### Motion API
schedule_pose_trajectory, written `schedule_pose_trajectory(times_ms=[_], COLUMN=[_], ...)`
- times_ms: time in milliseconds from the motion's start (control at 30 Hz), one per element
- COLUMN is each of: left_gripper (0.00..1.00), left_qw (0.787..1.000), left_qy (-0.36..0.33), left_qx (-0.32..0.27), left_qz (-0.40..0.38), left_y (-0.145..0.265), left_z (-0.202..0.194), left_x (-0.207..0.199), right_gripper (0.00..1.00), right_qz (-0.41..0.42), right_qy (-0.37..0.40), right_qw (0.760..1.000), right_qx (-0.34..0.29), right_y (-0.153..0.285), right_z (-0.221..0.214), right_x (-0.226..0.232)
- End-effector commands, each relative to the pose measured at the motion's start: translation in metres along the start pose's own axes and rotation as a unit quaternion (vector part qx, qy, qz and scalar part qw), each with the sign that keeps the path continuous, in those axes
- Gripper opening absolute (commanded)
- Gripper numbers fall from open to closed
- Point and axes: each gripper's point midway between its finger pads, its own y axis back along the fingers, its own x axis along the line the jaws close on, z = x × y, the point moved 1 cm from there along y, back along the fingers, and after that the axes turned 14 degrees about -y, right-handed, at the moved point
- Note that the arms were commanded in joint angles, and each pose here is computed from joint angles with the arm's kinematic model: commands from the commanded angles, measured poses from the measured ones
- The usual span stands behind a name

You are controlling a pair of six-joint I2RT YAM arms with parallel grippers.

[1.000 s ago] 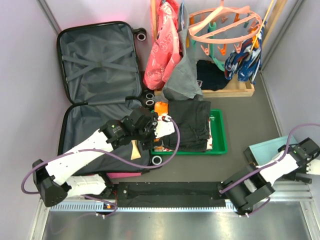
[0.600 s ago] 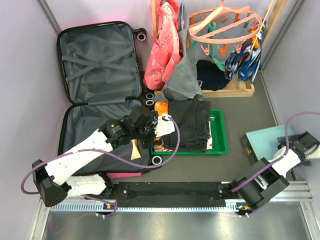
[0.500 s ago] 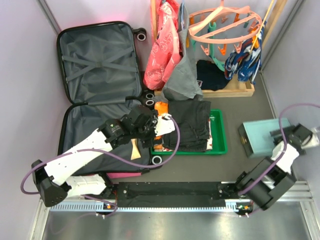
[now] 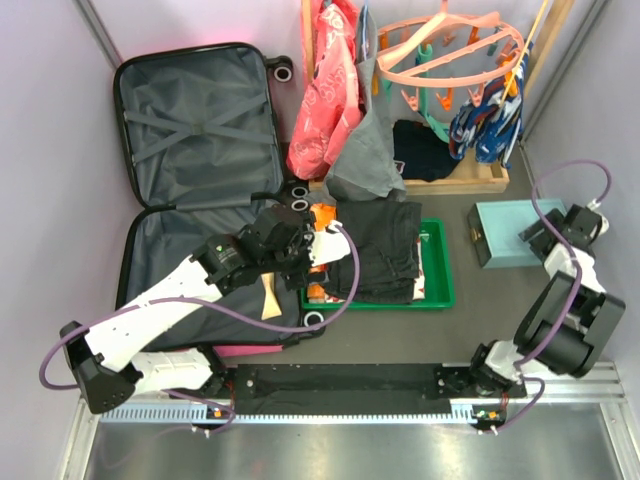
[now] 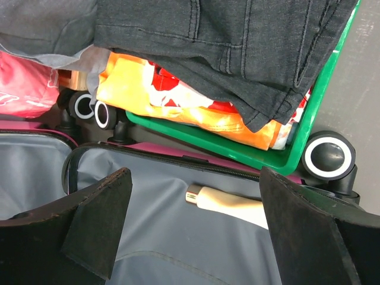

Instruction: Open, take out, and arrange the luggage

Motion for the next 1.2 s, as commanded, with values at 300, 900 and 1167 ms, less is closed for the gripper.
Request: schedule_pose_trajectory(times_ms=[300,900,1167], left_gripper=[0.93,0.94,0.94], left_qw=[0.999,0.987,0.987], left_qy=[0.005,0.124,0.123], left_qx=[-0.01,0.077,0.079], left_qz=[0.043,0.06,0.064], left_y=[0.009,0.001,0.002], left_z=[0.009,-0.078,-0.08], left_x=[0.02,0.035,0.037], right_gripper=[0.79,0.67,0.67], right_qz=[-0.127,-0.046,-0.001], right_qy=[0.114,0.411,0.422], right_qw=[0.985,0.91,0.907], right_qx=[-0.03,-0.02,-0.015], right_y=[0.046,0.106,0.03], right_z=[-0.006,-0.069,-0.065], right_x=[-0.014,0.126,0.18])
